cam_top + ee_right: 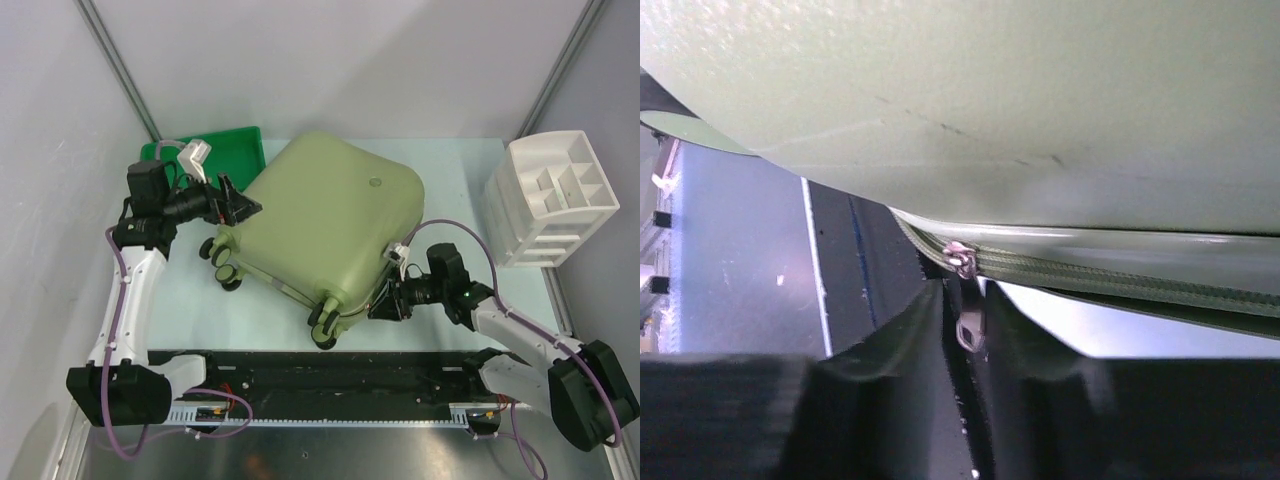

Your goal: Open, take out, and arrange the luggage

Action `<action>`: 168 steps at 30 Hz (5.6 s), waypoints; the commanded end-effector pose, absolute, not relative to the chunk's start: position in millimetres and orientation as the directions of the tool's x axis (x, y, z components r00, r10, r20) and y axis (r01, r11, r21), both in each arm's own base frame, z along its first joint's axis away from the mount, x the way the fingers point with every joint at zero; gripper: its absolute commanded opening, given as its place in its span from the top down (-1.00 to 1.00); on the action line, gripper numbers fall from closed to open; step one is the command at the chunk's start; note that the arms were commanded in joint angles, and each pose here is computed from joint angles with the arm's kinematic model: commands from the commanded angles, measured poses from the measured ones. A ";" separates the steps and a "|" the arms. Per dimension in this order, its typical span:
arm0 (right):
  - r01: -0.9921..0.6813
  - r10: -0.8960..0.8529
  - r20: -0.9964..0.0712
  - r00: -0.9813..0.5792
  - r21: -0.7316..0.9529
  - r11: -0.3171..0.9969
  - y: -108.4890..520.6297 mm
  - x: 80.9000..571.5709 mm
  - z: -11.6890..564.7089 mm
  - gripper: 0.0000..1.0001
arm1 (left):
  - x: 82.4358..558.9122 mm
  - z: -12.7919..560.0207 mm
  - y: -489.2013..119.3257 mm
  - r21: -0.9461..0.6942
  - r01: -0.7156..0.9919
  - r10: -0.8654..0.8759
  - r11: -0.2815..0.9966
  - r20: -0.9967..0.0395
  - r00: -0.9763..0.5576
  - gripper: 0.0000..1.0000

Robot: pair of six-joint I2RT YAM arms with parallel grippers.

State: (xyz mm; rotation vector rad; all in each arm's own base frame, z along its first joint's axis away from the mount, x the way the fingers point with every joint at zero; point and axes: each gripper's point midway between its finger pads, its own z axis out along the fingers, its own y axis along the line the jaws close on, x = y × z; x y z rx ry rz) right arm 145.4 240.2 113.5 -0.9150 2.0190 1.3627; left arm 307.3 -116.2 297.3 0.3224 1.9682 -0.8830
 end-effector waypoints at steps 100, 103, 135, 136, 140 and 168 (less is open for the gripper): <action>-0.655 -0.329 -0.922 0.206 -0.380 0.653 77.4 462.0 166.8 1.00 | 420.0 156.2 33.8 0.231 0.733 0.711 0.640 -0.541 -0.449 1.00; -0.692 -0.285 -0.920 0.269 -0.390 0.607 91.9 472.8 170.6 1.00 | 426.3 156.9 26.5 0.228 0.756 0.717 0.613 -0.562 -0.412 0.99; -0.970 -0.263 -0.953 0.152 -0.196 0.146 217.5 232.7 144.3 1.00 | 386.6 169.8 -65.6 0.201 0.925 0.646 0.323 -0.761 -0.061 0.84; -0.963 -0.265 -0.953 0.149 -0.201 0.181 211.6 242.4 143.2 1.00 | 386.0 167.9 -68.1 0.213 0.929 0.654 0.302 -0.755 -0.040 0.85; -0.907 -0.238 -0.948 0.213 -0.282 0.313 192.9 292.4 158.4 1.00 | 387.0 157.9 -74.6 0.225 0.941 0.674 0.253 -0.739 -0.005 0.98; -0.954 -0.183 -0.974 0.135 -0.178 0.243 198.0 282.4 156.4 1.00 | 418.0 209.4 -198.7 0.208 0.970 0.583 0.130 -0.807 0.095 0.42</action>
